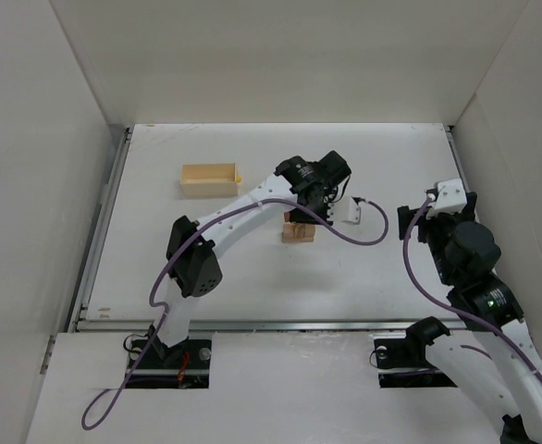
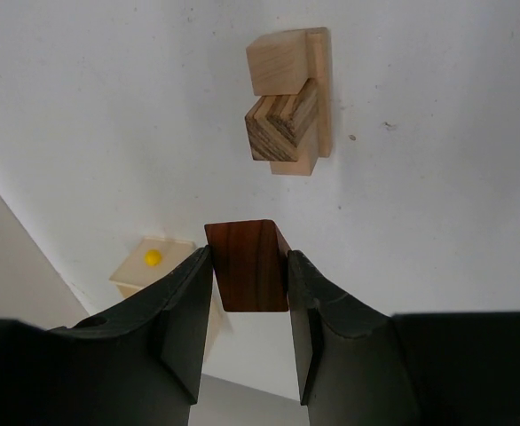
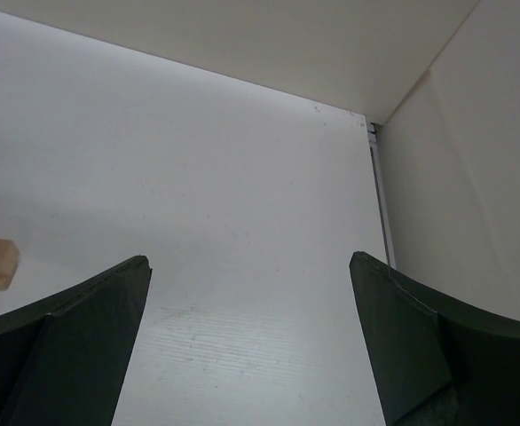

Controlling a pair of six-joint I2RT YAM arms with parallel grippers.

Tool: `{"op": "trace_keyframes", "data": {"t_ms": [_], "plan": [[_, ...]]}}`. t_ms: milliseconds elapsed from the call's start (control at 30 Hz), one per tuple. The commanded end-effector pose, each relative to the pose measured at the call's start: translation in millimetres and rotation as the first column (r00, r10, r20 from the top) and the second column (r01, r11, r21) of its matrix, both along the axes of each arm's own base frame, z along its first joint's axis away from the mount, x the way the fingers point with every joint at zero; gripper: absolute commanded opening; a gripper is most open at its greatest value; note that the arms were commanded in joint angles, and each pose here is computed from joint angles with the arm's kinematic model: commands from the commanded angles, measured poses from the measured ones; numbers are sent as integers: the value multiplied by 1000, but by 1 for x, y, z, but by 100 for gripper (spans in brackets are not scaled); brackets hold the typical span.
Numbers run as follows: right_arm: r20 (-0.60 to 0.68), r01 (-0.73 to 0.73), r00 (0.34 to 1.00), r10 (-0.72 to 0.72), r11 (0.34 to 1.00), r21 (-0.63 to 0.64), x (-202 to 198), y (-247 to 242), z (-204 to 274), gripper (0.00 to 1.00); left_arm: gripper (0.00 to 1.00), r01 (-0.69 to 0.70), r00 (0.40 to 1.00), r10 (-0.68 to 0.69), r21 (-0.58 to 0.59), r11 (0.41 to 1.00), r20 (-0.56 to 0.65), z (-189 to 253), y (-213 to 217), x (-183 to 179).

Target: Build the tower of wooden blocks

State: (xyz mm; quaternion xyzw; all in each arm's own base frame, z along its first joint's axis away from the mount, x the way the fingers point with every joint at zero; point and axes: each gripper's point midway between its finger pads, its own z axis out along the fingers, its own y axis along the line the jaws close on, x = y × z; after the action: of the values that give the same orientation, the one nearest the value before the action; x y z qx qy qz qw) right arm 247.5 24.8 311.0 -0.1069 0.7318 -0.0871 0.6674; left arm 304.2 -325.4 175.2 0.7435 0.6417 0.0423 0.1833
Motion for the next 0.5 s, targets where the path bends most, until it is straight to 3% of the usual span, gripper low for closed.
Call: {"op": "trace_keyframes", "data": {"t_ms": [0, 467], "plan": [[51, 38, 998, -40, 999, 26, -2, -7, 14, 100, 0, 63, 997, -66, 71, 995, 42, 3, 0, 3], [59, 17, 998, -18, 999, 31, -4, -4, 9, 100, 0, 78, 989, -100, 198, 977, 105, -20, -14, 13]]}}
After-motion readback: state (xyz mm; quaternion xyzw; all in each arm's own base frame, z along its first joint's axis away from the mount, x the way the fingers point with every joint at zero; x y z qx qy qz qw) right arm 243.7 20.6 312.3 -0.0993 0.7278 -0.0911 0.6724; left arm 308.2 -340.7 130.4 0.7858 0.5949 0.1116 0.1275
